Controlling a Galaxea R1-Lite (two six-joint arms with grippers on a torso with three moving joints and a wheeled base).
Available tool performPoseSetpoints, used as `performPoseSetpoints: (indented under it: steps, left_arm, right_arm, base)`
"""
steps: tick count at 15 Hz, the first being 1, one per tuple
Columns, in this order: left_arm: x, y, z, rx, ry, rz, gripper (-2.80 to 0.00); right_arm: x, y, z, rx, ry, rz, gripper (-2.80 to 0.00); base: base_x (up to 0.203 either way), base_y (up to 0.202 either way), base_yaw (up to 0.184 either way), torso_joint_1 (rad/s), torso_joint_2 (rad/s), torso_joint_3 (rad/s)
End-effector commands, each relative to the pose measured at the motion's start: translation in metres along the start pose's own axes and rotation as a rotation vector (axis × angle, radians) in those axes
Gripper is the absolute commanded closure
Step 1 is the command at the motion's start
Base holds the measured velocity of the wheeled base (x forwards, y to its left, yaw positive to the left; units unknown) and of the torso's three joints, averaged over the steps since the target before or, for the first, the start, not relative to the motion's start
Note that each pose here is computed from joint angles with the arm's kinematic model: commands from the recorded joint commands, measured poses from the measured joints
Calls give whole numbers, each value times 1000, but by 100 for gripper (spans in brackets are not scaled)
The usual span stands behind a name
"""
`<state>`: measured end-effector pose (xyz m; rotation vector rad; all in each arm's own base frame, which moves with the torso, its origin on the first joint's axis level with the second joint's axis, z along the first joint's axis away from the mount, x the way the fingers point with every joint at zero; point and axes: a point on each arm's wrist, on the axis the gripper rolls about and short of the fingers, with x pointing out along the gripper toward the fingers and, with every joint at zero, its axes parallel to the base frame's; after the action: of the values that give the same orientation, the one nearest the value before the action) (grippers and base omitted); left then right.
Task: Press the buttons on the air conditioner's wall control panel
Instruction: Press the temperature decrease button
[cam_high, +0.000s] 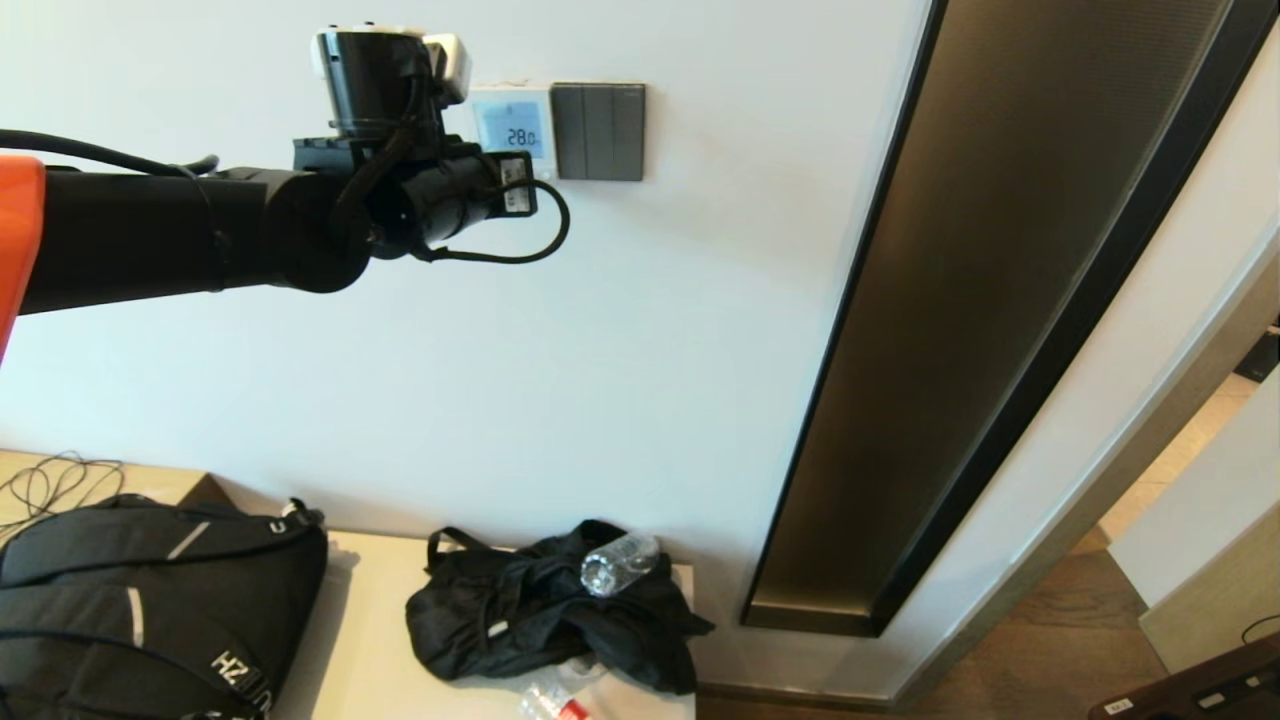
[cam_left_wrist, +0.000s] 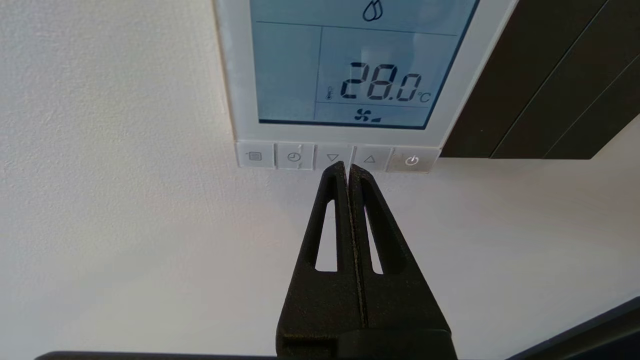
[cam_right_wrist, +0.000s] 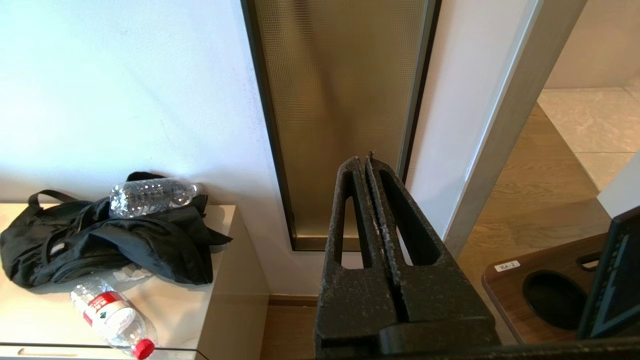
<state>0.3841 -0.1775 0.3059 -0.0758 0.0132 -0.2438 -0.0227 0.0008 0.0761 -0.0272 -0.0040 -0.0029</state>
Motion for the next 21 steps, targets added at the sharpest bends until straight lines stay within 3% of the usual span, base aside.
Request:
performPoseSetpoints:
  steps: [1,12,21]
  left_arm:
    - [9,-3,-7,1,10,-2,0]
    - [17,1,-15,3,16,12,0]
    - [2,4,-1,-4,-8,15,0]
  right_arm:
    - [0,0,0,0,1,0,0]
    - [0,0,0,0,1,0,0]
    - [0,0,0,0,1,1,0]
  base:
    - [0,0,0,0,0,0]
    - [0,0,0,0,0,0]
    - [0,0,0,0,0,0]
